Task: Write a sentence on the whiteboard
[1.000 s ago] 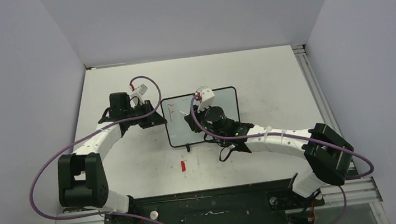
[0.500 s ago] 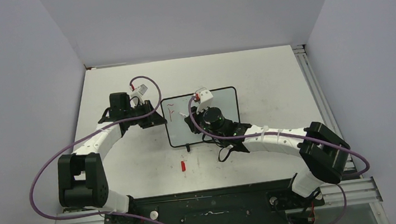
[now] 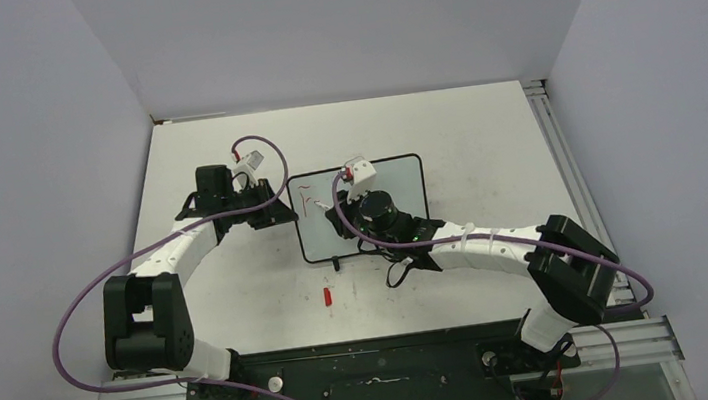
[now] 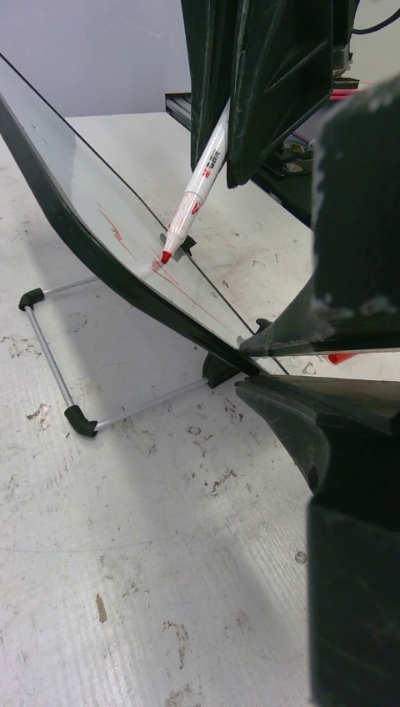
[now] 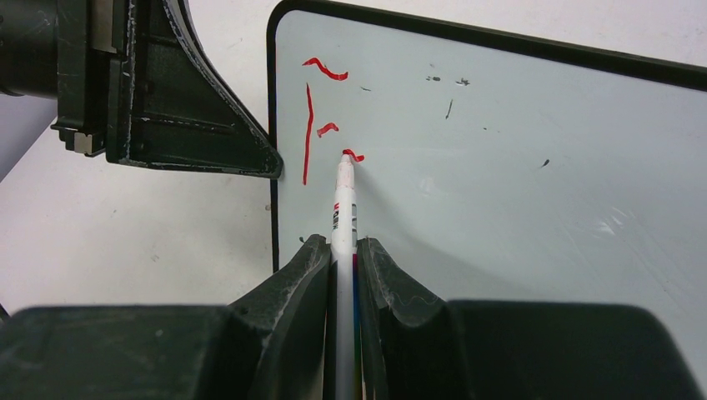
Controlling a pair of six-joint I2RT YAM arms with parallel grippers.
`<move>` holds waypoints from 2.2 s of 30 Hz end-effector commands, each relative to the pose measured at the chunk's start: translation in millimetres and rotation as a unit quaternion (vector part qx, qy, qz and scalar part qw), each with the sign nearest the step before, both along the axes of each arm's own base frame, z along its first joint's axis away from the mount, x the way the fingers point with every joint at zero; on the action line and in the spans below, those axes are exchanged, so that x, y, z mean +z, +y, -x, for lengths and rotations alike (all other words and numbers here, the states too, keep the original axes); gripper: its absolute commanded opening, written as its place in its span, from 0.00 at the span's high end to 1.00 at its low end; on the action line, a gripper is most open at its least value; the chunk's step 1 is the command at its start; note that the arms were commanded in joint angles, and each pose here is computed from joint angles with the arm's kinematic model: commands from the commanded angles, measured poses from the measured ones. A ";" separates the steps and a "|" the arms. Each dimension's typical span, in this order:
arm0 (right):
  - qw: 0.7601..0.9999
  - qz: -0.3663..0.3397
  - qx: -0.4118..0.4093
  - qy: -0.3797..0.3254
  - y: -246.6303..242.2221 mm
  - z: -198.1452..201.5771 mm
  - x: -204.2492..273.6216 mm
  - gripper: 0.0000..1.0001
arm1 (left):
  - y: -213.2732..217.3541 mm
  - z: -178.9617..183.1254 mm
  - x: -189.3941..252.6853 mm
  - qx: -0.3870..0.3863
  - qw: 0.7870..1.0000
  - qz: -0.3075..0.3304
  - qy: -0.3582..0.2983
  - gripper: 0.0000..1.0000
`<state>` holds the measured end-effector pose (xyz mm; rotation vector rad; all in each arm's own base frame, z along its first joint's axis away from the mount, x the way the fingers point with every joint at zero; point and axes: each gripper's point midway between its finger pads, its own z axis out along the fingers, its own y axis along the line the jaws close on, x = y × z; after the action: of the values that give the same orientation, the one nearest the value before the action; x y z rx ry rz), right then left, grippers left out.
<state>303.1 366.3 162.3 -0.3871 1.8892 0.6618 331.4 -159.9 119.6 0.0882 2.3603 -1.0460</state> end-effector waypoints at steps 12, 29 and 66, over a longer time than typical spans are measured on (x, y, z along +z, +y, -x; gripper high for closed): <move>1.000 0.004 0.011 0.002 5.3 5.5 -5.6 0.95 | -5.9 -5.1 17.6 -0.013 1.000 0.010 -0.019 0.92; 1.000 0.013 -0.014 -0.004 -8.6 5.9 -2.7 0.95 | -5.6 -5.0 18.2 -0.012 1.000 0.010 -0.020 0.92; 0.998 -0.016 -0.040 -0.045 -13.6 -13.9 41.8 0.95 | -5.9 -4.8 19.3 -0.014 1.000 0.011 -0.022 0.92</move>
<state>302.8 356.7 162.8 -0.3797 1.8915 0.6127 331.5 -159.9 119.7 0.0882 2.3600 -1.0455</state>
